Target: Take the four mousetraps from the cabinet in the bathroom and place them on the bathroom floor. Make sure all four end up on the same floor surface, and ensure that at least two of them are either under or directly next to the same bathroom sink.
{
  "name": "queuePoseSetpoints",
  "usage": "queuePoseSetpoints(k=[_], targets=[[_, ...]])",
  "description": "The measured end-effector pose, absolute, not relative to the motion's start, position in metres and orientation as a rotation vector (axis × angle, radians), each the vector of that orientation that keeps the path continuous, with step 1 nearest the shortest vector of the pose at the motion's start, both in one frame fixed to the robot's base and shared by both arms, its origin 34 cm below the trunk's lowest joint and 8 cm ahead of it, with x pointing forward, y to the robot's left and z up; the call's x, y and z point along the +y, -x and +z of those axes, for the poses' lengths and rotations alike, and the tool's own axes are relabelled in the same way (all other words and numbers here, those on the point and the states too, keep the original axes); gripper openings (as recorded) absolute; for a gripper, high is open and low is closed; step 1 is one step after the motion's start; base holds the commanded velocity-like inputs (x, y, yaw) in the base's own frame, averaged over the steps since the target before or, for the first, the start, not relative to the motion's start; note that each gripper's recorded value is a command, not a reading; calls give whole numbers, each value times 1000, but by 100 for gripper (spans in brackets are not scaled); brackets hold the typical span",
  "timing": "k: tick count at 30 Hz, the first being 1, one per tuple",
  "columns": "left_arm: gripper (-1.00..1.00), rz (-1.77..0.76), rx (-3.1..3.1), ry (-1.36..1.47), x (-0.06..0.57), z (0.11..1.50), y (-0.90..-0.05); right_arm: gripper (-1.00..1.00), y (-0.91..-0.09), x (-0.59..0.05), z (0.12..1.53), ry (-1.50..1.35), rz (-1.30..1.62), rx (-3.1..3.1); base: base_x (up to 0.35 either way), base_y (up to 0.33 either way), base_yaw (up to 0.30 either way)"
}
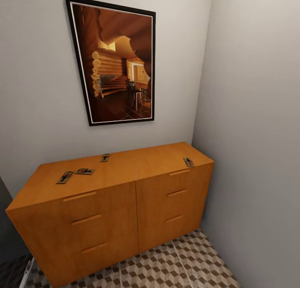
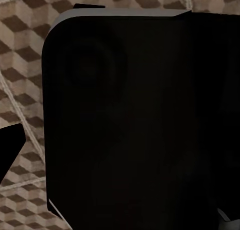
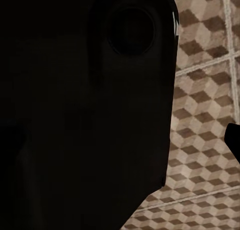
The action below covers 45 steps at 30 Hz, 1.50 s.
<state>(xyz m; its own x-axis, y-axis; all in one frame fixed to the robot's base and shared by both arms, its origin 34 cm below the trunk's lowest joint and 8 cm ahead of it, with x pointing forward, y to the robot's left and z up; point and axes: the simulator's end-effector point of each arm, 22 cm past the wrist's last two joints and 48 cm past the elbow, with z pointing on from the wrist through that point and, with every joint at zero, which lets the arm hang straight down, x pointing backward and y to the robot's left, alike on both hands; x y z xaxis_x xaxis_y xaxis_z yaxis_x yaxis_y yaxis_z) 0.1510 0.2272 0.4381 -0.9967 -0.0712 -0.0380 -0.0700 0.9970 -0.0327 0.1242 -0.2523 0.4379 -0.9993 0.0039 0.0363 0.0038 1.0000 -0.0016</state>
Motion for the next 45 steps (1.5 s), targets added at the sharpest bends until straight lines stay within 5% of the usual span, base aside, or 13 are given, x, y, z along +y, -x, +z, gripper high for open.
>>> queuePoseSetpoints(k=[45], targets=[[100,-38,3094,229,231,438,-151,100,-124,-252,438,-61,2,-3105,0,0,0]])
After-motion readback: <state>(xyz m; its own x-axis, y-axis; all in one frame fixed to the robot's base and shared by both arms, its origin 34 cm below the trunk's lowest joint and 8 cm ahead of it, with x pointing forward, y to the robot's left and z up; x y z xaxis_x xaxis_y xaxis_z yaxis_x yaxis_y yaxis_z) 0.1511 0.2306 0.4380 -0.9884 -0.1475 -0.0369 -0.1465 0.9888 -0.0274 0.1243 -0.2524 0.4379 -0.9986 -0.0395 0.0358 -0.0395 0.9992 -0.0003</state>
